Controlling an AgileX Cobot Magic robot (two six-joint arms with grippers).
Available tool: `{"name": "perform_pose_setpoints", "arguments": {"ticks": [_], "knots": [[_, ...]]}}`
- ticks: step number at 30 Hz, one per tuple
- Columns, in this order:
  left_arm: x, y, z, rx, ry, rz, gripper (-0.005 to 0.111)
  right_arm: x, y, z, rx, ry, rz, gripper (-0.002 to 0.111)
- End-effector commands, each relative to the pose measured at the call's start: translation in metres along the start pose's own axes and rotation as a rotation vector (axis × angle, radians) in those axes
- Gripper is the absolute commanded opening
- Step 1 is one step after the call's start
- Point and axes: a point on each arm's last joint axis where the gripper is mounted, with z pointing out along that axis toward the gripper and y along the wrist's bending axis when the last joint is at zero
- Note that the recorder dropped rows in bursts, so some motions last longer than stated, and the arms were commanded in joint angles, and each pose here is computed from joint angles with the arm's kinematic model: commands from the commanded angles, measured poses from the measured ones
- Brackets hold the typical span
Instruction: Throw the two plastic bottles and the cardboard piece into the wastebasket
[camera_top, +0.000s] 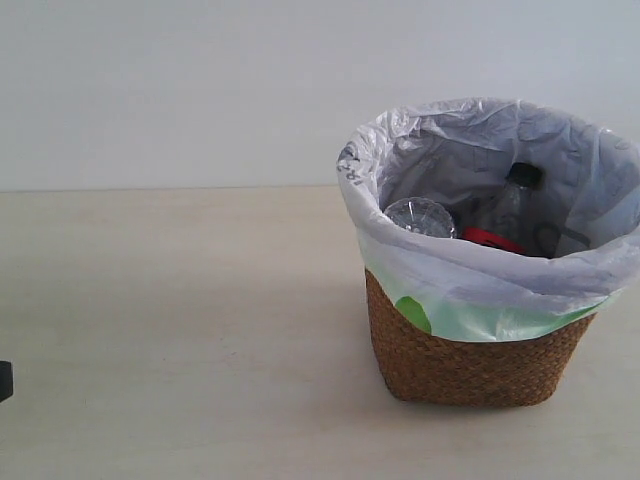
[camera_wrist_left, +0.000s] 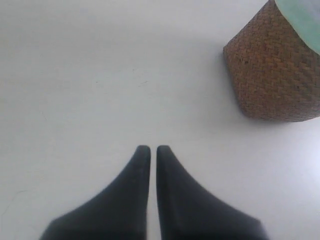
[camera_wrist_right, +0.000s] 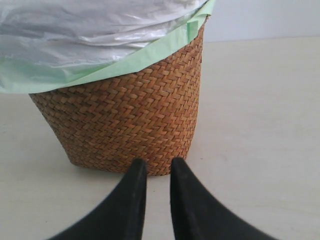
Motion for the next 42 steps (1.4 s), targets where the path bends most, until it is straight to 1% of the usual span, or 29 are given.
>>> {"name": "perform_pose_setpoints", "arguments": {"ticks": [1, 3, 7, 9, 11, 12, 16, 19, 22, 24, 27, 34, 39, 42], "knots": [[-0.002, 0.001, -0.001, -0.001, -0.032, 0.056, 0.004, -0.001, 0.000, 0.000, -0.003, -0.011, -0.001, 0.013], [-0.005, 0.001, -0.001, -0.006, -0.072, 0.106, 0.004, -0.001, 0.000, 0.000, -0.003, -0.011, -0.001, 0.013], [-0.016, 0.001, -0.012, 0.040, -0.279, 0.164, 0.004, -0.001, 0.000, 0.000, -0.003, -0.011, -0.001, 0.013], [-0.019, 0.004, -0.020, 0.063, -0.416, 0.148, 0.004, -0.001, 0.000, 0.000, -0.003, -0.011, -0.001, 0.013], [-0.017, 0.011, -0.029, 0.062, -0.539, 0.124, 0.004, -0.001, 0.000, 0.000, -0.003, -0.011, -0.001, 0.013], [-0.015, 0.014, -0.034, 0.060, -0.602, 0.116, 0.004, -0.001, 0.000, 0.000, -0.003, -0.011, -0.001, 0.013], [0.004, 0.025, -0.050, 0.030, -0.781, 0.105, 0.004, -0.001, 0.000, 0.000, -0.003, -0.011, -0.001, 0.013], [0.019, 0.032, -0.057, 0.004, -0.883, 0.108, 0.004, -0.001, 0.000, 0.000, -0.003, -0.011, -0.001, 0.013], [0.031, 0.035, -0.060, 0.002, -0.969, 0.115, 0.004, -0.001, 0.000, 0.000, -0.003, -0.011, -0.001, 0.013], [0.036, 0.038, -0.055, -0.001, -0.984, 0.118, 0.004, -0.001, 0.000, 0.000, -0.003, -0.011, -0.001, 0.013], [0.039, 0.037, -0.052, 0.043, -1.034, 0.109, 0.004, -0.001, 0.000, 0.000, -0.003, -0.011, -0.001, 0.013], [0.043, 0.039, -0.046, 0.107, -1.042, 0.045, 0.004, -0.001, 0.000, 0.000, -0.003, -0.011, -0.001, 0.013], [0.045, 0.042, -0.041, 0.067, -0.986, 0.034, 0.004, -0.001, 0.000, 0.000, -0.003, -0.011, -0.001, 0.013], [0.047, 0.044, -0.039, 0.033, -0.956, 0.053, 0.004, -0.001, 0.000, 0.000, -0.003, -0.012, -0.001, 0.013]]}}
